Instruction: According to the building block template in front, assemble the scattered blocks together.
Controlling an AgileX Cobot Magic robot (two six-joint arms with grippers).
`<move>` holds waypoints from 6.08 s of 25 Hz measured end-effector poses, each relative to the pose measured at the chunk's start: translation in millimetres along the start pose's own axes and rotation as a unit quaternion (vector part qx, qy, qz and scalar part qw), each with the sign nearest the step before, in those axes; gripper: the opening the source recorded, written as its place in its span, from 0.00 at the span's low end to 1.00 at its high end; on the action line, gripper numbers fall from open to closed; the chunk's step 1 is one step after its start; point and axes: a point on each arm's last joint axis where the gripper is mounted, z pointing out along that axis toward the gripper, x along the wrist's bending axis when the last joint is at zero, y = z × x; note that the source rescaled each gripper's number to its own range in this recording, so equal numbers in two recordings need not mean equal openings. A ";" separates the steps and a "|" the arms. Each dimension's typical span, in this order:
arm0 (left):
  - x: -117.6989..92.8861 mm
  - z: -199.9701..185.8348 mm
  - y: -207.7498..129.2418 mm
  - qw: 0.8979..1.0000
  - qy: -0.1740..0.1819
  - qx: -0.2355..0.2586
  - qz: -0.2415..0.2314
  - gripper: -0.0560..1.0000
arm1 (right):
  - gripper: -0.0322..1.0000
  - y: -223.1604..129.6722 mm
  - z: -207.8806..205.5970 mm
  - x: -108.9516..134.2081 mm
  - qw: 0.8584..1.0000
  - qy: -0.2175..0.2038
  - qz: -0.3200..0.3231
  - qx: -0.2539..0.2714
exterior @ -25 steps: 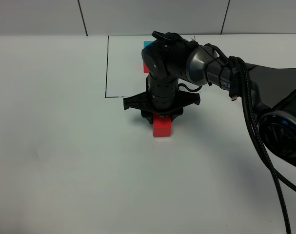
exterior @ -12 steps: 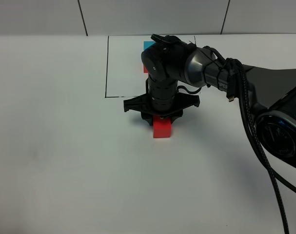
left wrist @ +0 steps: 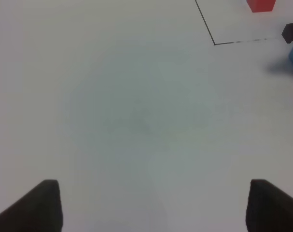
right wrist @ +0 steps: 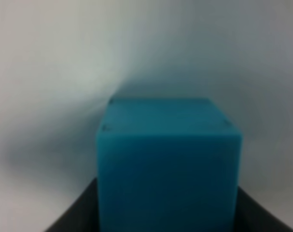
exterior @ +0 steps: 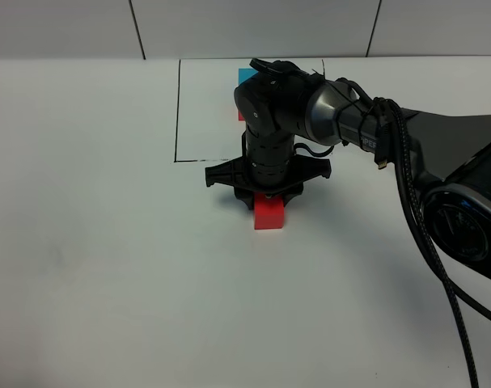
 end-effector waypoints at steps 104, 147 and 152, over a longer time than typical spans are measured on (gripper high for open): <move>0.0 0.0 0.0 1.000 0.000 0.000 0.002 0.70 | 0.76 -365.6 -217.2 -263.2 0.885 0.029 -0.086 -0.458; 0.0 0.0 0.0 1.000 0.000 0.000 0.002 0.70 | 0.75 -365.9 -217.3 -262.9 0.883 0.043 -0.100 -0.456; 0.0 0.0 0.0 1.000 0.000 0.000 0.002 0.70 | 0.75 -365.9 -217.3 -262.9 0.883 0.043 -0.100 -0.456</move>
